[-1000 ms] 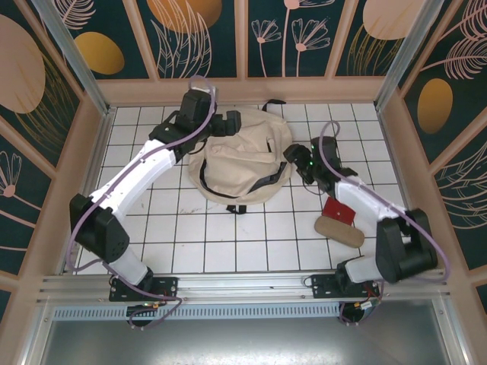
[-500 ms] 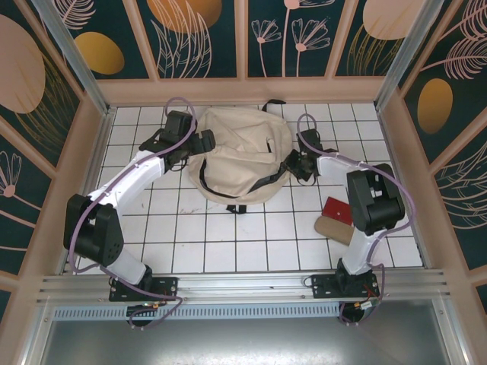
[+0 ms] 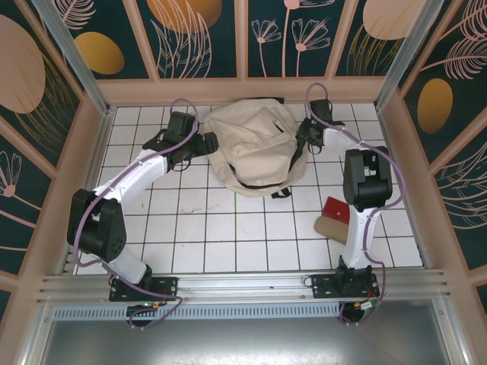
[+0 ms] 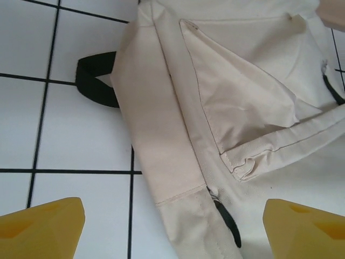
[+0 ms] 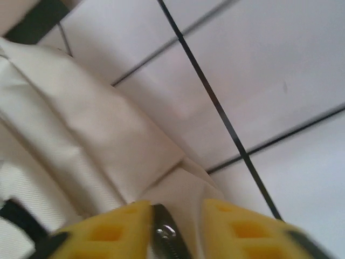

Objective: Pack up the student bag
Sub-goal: Rotate the student bag at the top-center of the table, then zip the student bag at the top-center of the table.

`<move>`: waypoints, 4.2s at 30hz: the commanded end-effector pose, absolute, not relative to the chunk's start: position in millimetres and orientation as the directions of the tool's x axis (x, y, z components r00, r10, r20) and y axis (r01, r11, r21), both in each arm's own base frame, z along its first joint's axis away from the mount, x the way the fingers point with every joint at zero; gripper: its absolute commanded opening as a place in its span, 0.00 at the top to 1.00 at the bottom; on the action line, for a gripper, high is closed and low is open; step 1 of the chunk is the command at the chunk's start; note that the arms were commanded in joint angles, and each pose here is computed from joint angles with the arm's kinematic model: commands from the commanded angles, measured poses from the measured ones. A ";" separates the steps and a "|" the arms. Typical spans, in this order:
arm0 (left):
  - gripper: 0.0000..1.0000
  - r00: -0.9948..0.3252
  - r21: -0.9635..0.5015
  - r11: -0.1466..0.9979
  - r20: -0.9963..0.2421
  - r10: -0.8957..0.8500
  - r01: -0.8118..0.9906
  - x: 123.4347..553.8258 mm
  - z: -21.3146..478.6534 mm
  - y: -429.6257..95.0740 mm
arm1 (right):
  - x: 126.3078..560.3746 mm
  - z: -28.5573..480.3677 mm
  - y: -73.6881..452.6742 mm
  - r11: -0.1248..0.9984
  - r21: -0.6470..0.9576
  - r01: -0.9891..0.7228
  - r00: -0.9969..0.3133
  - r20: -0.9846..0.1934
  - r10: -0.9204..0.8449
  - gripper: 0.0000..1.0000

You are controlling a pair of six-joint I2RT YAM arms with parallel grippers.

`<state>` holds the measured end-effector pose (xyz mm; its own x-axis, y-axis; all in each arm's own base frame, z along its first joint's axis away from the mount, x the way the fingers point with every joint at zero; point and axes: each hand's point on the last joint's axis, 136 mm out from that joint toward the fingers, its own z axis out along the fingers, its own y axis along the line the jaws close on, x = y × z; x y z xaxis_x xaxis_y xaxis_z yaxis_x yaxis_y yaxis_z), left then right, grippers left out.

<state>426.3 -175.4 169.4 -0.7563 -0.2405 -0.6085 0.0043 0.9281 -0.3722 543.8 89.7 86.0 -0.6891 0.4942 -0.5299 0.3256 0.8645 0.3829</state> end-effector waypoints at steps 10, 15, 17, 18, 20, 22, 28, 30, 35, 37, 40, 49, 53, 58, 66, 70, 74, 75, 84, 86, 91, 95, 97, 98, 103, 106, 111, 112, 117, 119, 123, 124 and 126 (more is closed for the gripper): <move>0.35 -0.826 -0.611 0.792 -0.451 -0.338 0.009 420.8 143.1 -217.5 | 438.7 158.3 214.2 0.856 0.513 -0.066 -0.849 -0.480 0.222 0.50; 0.46 -0.890 -0.657 0.753 -0.347 -0.295 0.007 377.8 116.6 -247.2 | 379.8 143.4 292.2 0.740 0.654 -0.158 -0.921 -0.367 0.128 0.56; 0.52 -0.905 -0.658 0.753 -0.314 -0.288 -0.012 364.5 102.3 -253.7 | 372.0 139.1 305.0 0.729 0.667 -0.155 -0.930 -0.348 0.120 0.56; 0.58 -0.909 -0.656 0.754 -0.299 -0.292 -0.026 359.4 94.5 -254.4 | 365.0 136.6 316.8 0.727 0.666 -0.171 -0.933 -0.346 0.098 0.56; 0.65 -0.914 -0.647 0.760 -0.267 -0.306 -0.065 351.5 77.6 -250.2 | 361.8 126.9 323.2 0.738 0.657 -0.154 -0.940 -0.328 0.096 0.58; 0.67 -0.919 -0.637 0.766 -0.245 -0.309 -0.088 348.3 64.7 -248.3 | 358.0 113.7 330.5 0.735 0.663 -0.143 -0.952 -0.295 0.081 0.66; 0.81 -0.925 -0.602 0.790 -0.221 -0.308 -0.119 346.8 43.0 -244.6 | 357.8 85.5 348.2 0.750 0.648 -0.133 -0.967 -0.249 0.044 0.67; 0.82 -0.924 -0.591 0.798 -0.230 -0.307 -0.118 346.9 42.1 -242.1 | 359.5 80.3 355.4 0.747 0.650 -0.140 -0.970 -0.243 0.030 0.67; 0.89 -0.930 -0.571 0.811 -0.215 -0.298 -0.128 346.2 29.7 -240.9 | 367.7 67.9 367.4 0.756 0.636 -0.154 -0.970 -0.244 0.008 0.69; 0.90 -0.931 -0.560 0.818 -0.214 -0.295 -0.130 346.5 26.5 -239.9 | 370.9 66.0 368.2 0.760 0.632 -0.154 -0.969 -0.248 0.010 0.69; 0.90 -0.930 -0.547 0.827 -0.222 -0.294 -0.130 348.2 25.7 -238.1 | 375.0 61.0 367.3 0.774 0.615 -0.150 -0.967 -0.253 0.014 0.70; 0.90 -0.931 -0.525 0.839 -0.218 -0.292 -0.141 349.5 18.3 -235.6 | 380.9 50.5 365.3 0.800 0.581 -0.150 -0.966 -0.259 0.006 0.82; 0.90 -0.933 -0.510 0.847 -0.214 -0.291 -0.147 348.3 13.5 -233.0 | 381.9 57.7 361.5 0.805 0.572 -0.160 -0.960 -0.279 0.008 0.94; 0.91 -0.932 -0.507 0.850 -0.219 -0.289 -0.145 348.7 14.4 -232.2 | 382.4 76.4 350.4 0.821 0.538 -0.190 -0.945 -0.326 -0.005 1.00; 0.74 -0.906 -0.571 0.821 -0.357 -0.229 0.018 372.1 93.4 -231.0 | 372.2 112.1 339.0 0.760 0.596 -0.260 -0.939 -0.340 -0.055 1.00; 0.64 -0.874 -0.572 0.820 -0.413 -0.257 0.028 385.3 123.6 -219.9 | 370.9 127.1 343.8 0.714 0.639 -0.285 -0.936 -0.346 -0.064 1.00; 0.49 -0.824 -0.620 0.784 -0.428 -0.370 -0.030 406.9 141.4 -215.7 | 369.4 133.8 349.5 0.683 0.668 -0.294 -0.937 -0.342 -0.069 1.00; 0.47 -0.812 -0.633 0.773 -0.424 -0.402 -0.053 414.1 142.5 -215.9 | 368.5 132.7 350.4 0.679 0.674 -0.292 -0.939 -0.335 -0.072 1.00; 0.41 -0.811 -0.659 0.736 -0.340 -0.477 -0.157 457.9 112.2 -234.8 | 366.3 114.2 355.2 0.698 0.625 -0.350 -0.924 -0.354 -0.147 1.00; 0.43 -0.820 -0.668 0.729 -0.328 -0.469 -0.151 463.2 109.7 -240.8 | 364.9 113.0 357.3 0.696 0.613 -0.374 -0.915 -0.367 -0.168 1.00; 0.51 -0.823 -0.647 0.739 -0.305 -0.479 -0.191 469.7 92.1 -240.6 | 364.0 107.5 360.1 0.706 0.572 -0.418 -0.896 -0.389 -0.216 1.00; 0.58 -0.822 -0.616 0.754 -0.291 -0.490 -0.231 470.3 76.9 -235.8 | 361.0 107.1 364.1 0.700 0.544 -0.462 -0.875 -0.410 -0.259 1.00; 0.64 -0.823 -0.617 0.752 -0.288 -0.489 -0.231 471.6 75.0 -237.1 | 359.9 108.7 364.9 0.697 0.540 -0.472 -0.869 -0.417 -0.266 1.00; 0.68 -0.821 -0.618 0.751 -0.289 -0.492 -0.232 472.8 75.3 -237.2 | 359.4 108.9 364.8 0.696 0.539 -0.474 -0.868 -0.418 -0.268 1.00; 0.95 -0.799 -0.630 0.745 -0.321 -0.508 -0.221 480.7 87.4 -236.4 | 358.5 108.3 360.3 0.713 0.522 -0.468 -0.869 -0.418 -0.264 1.00; 1.00 -0.782 -0.640 0.741 -0.349 -0.516 -0.203 485.8 100.3 -236.0 | 358.2 110.1 353.1 0.737 0.495 -0.459 -0.870 -0.419 -0.260 1.00; 1.00 -0.733 -0.625 0.755 -0.417 -0.537 -0.198 494.3 122.4 -223.1 | 347.1 113.5 333.8 0.781 0.420 -0.461 -0.863 -0.418 -0.285 1.00; 1.00 -0.726 -0.623 0.756 -0.424 -0.541 -0.200 495.2 124.7 -220.2 | 344.0 114.2 329.3 0.788 0.409 -0.460 -0.863 -0.416 -0.287 1.00; 1.00 -0.694 -0.628 0.749 -0.445 -0.567 -0.210 502.1 130.5 -203.5 | 323.8 120.5 305.0 0.816 0.363 -0.450 -0.864 -0.408 -0.295 1.00; 1.00 -0.687 -0.626 0.752 -0.456 -0.566 -0.204 505.4 132.7 -198.5 | 314.5 126.3 297.5 0.820 0.355 -0.448 -0.864 -0.408 -0.296 1.00; 1.00 -0.667 -0.622 0.755 -0.474 -0.575 -0.209 513.5 137.6 -188.0 | 304.3 128.7 282.3 0.845 0.314 -0.433 -0.867 -0.403 -0.294 1.00; 1.00 -0.658 -0.621 0.754 -0.478 -0.582 -0.215 516.3 138.9 -182.9 | 301.8 127.6 276.9 0.854 0.300 -0.425 -0.869 -0.399 -0.292 1.00; 1.00 -0.643 -0.618 0.753 -0.487 -0.592 -0.225 521.1 141.0 -172.9 | 297.0 122.7 266.9 0.871 0.272 -0.410 -0.876 -0.384 -0.292 1.00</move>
<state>485.5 -217.5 106.5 -0.7703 -0.5262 -0.3601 -0.2136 0.7450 -0.6319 318.6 295.8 137.3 -0.8477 -0.2601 -0.4623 -0.4451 0.8229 0.3532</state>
